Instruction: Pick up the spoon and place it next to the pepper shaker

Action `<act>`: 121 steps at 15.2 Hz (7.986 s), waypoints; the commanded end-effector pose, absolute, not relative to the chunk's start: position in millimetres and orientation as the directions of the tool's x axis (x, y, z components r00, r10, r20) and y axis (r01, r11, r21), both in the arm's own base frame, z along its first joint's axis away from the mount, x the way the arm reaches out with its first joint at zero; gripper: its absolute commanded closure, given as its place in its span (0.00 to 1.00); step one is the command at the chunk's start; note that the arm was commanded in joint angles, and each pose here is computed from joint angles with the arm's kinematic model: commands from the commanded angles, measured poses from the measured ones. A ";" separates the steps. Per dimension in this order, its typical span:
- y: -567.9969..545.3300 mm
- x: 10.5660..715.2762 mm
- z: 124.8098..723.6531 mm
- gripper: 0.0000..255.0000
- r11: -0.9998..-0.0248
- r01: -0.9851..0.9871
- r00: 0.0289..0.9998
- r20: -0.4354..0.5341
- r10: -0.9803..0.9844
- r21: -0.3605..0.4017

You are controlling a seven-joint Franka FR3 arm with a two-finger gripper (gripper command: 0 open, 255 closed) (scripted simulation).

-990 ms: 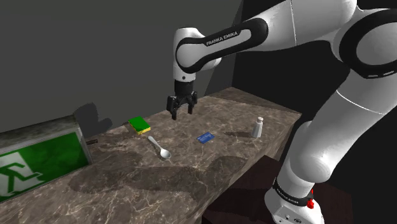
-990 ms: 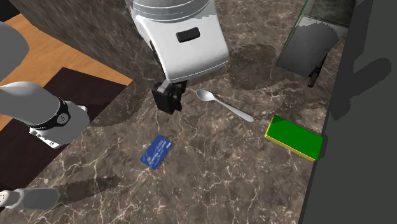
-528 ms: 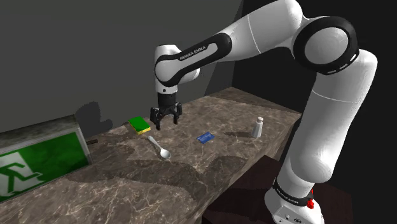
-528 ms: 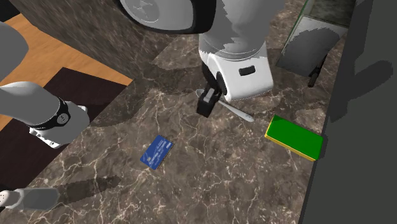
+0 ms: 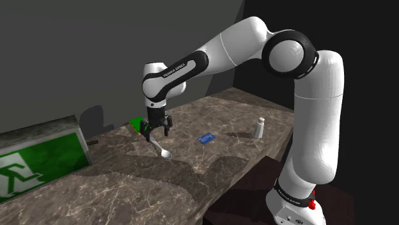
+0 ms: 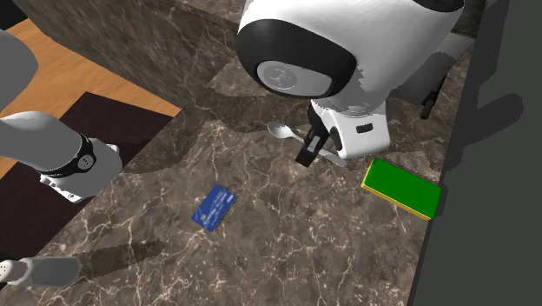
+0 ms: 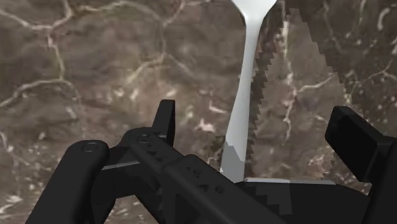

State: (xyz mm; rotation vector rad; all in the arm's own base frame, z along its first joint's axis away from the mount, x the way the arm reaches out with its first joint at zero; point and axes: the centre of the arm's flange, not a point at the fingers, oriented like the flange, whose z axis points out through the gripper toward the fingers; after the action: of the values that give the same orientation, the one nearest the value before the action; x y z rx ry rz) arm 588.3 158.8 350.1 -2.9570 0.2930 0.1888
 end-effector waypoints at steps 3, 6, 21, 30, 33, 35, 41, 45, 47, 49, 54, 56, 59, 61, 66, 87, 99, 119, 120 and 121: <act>163.3 586.3 329.6 0.00 -0.967 -0.206 0.972 -0.142 -0.185 -0.150; 164.8 585.3 321.5 0.00 -0.967 -0.206 0.972 -0.142 -0.185 -0.150; 165.5 585.0 321.6 1.00 -0.967 -0.206 0.972 -0.142 -0.185 -0.150; 164.8 585.4 363.7 1.00 -0.967 -0.206 0.972 -0.142 -0.185 -0.150; 164.8 585.4 379.6 1.00 -0.967 -0.206 0.972 -0.142 -0.185 -0.150; 164.8 585.4 390.1 1.00 -0.967 -0.206 0.972 -0.142 -0.185 -0.150; 164.8 585.4 421.8 1.00 -0.967 -0.206 0.972 -0.142 -0.185 -0.150; 164.8 585.4 443.0 1.00 -0.967 -0.206 0.972 -0.142 -0.185 -0.150; 164.8 585.4 453.5 1.00 -0.967 -0.206 0.972 -0.142 -0.185 -0.150; 164.8 585.4 464.1 1.00 -0.967 -0.206 0.972 -0.142 -0.185 -0.150; 164.8 585.4 490.5 1.00 -0.967 -0.206 0.972 -0.142 -0.185 -0.150; 164.8 585.4 501.0 1.00 -0.967 -0.206 0.972 -0.142 -0.185 -0.150; 140.2 575.6 502.1 1.00 -0.967 -0.206 0.972 -0.142 -0.185 -0.150; 115.7 565.9 502.2 1.00 -0.967 -0.206 0.972 -0.142 -0.185 -0.150; 54.3 541.6 502.3 1.00 -0.967 -0.206 0.972 -0.142 -0.185 -0.150; -203.4 439.5 502.7 1.00 -0.967 -0.206 0.972 -0.142 -0.185 -0.150; -326.4 390.7 492.4 1.00 -0.967 -0.206 0.972 -0.142 -0.185 -0.150; -326.4 390.7 386.8 1.00 -0.967 -0.206 0.972 -0.142 -0.185 -0.150; -326.4 390.7 381.5 1.00 -0.967 -0.206 0.972 -0.142 -0.185 -0.150; -326.4 390.7 376.2 1.00 -0.967 -0.206 0.972 -0.142 -0.185 -0.150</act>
State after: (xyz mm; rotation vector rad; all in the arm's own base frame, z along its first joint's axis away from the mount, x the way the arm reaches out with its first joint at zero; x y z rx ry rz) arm 391.5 -326.0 381.5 -2.9563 0.2945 0.1891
